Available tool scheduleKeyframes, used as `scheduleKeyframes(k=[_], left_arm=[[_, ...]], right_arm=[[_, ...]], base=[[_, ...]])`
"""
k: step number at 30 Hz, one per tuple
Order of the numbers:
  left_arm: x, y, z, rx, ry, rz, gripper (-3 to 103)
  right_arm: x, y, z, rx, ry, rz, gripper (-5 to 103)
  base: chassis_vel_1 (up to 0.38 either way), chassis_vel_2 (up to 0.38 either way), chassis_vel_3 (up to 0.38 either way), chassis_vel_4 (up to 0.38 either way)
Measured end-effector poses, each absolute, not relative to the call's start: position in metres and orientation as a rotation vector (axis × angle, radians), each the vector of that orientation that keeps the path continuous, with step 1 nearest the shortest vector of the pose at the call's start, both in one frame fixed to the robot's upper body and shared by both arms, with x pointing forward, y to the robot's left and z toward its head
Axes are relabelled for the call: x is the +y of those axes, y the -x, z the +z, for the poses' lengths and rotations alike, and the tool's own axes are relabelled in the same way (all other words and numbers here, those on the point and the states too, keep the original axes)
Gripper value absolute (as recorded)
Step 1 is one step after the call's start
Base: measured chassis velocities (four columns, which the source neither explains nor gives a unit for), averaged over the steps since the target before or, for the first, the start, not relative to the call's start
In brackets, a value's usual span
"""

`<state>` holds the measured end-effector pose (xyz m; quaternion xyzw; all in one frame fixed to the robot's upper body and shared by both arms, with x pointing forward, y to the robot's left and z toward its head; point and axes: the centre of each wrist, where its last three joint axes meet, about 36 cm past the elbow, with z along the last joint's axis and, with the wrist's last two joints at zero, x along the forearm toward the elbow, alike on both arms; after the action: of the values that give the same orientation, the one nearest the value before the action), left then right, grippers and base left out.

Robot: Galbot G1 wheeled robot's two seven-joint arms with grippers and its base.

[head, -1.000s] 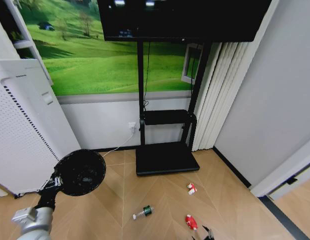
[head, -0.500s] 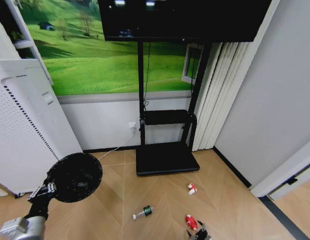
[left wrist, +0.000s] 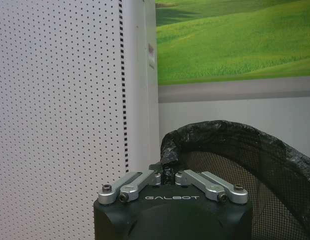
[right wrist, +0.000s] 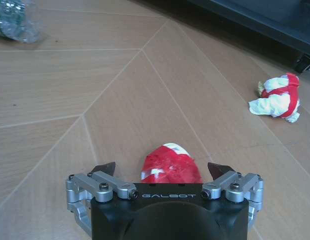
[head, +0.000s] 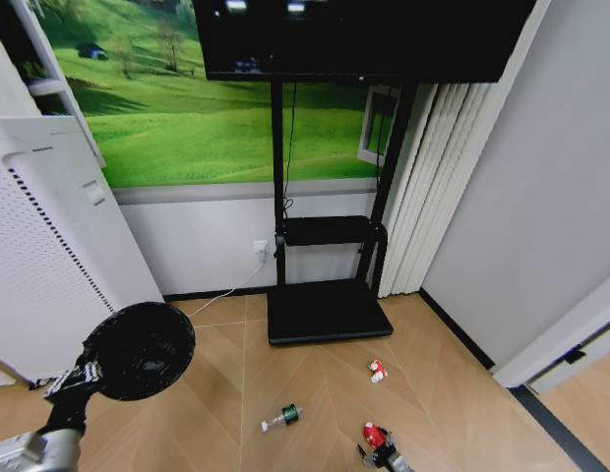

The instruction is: Pick up the trash bin and place the garbage on the floor into it.

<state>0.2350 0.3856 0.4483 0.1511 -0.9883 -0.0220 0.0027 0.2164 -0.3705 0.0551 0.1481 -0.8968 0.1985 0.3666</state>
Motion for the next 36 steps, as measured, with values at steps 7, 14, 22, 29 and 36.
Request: scheduleKeyframes(k=[7,14,22,29,36], left_arm=[[0.385,-0.238,0.446,-3.097,-0.465,-0.061,7],[0.386,-0.237,0.446,-3.094,-0.471,-0.065,7],[0.383,-0.236,0.446,-3.098,-0.47,-0.058,7],[0.378,-0.236,0.445,-3.101,-0.463,-0.054,7],[0.377,-0.234,0.445,-3.102,-0.462,-0.055,7]], right_arm=[[-0.381,-0.231,0.058,-2.311,-0.345,0.531,100],[-0.394,-0.23,0.059,-2.294,-0.336,0.547,100],[-0.402,-0.218,0.061,-2.277,-0.334,0.549,100],[-0.413,-0.208,0.064,-2.262,-0.33,0.55,100],[-0.413,-0.207,0.064,-2.26,-0.327,0.545,100]], base=[[0.0,0.0,0.0,0.0],[0.0,0.0,0.0,0.0],[0.0,0.0,0.0,0.0],[0.0,0.0,0.0,0.0],[0.0,0.0,0.0,0.0]])
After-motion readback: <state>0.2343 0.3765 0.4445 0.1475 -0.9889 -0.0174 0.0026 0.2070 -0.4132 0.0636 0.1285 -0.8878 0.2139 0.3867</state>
